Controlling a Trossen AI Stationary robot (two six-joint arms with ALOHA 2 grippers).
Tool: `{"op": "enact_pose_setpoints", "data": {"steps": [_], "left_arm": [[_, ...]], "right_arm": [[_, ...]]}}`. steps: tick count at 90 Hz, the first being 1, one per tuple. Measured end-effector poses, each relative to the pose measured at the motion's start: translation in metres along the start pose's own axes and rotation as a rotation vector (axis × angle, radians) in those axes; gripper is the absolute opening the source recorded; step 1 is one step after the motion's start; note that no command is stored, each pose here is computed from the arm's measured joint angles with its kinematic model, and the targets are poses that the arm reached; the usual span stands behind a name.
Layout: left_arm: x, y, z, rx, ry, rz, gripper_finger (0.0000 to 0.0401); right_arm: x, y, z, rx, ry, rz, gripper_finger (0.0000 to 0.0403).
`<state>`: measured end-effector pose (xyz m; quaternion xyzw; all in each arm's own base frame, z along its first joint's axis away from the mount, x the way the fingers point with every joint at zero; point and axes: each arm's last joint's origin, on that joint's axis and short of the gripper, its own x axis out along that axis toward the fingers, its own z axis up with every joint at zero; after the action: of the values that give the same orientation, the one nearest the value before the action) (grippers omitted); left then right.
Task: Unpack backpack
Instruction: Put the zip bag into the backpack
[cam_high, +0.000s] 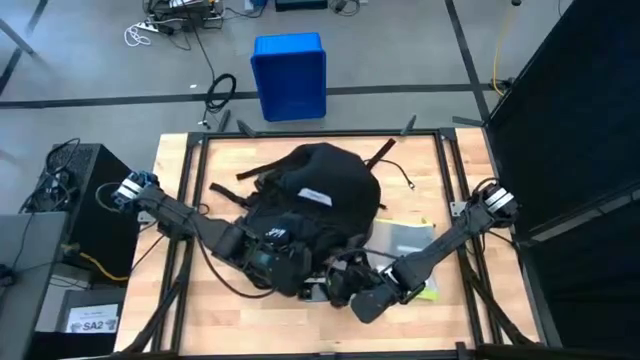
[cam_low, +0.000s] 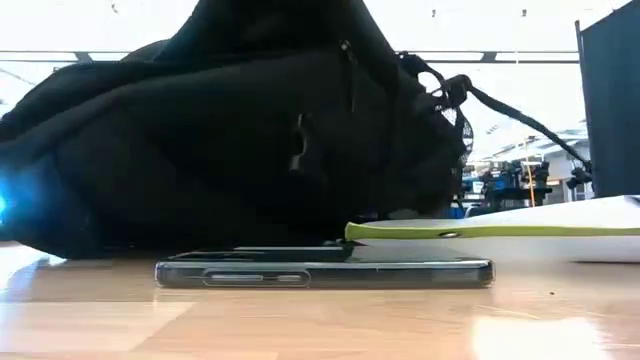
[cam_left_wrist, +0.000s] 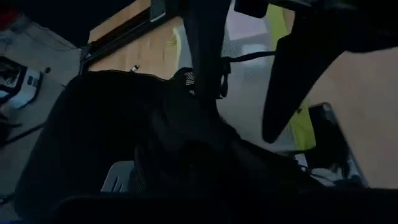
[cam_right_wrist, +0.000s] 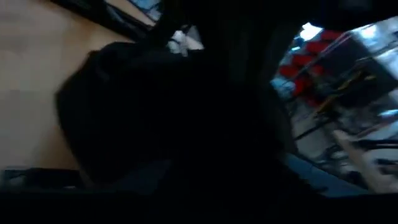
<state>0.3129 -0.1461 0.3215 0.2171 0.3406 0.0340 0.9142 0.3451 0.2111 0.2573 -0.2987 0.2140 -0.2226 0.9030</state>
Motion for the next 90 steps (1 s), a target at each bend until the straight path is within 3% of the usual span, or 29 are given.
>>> {"op": "enact_pose_setpoints", "data": {"steps": [53, 70, 90], "left_arm": [[0.003, 0.002, -0.005, 0.021, 0.042, -0.007, 0.0], [0.003, 0.002, -0.004, 0.022, 0.03, -0.011, 0.0], [0.004, 0.002, -0.007, 0.049, 0.054, -0.016, 0.0]], "right_arm": [[-0.016, 0.006, 0.003, -0.054, -0.023, -0.039, 0.0148], [0.011, -0.003, 0.0, 0.026, -0.005, 0.096, 0.015], [0.053, -0.026, -0.006, 0.095, 0.04, 0.168, 0.0172]]}}
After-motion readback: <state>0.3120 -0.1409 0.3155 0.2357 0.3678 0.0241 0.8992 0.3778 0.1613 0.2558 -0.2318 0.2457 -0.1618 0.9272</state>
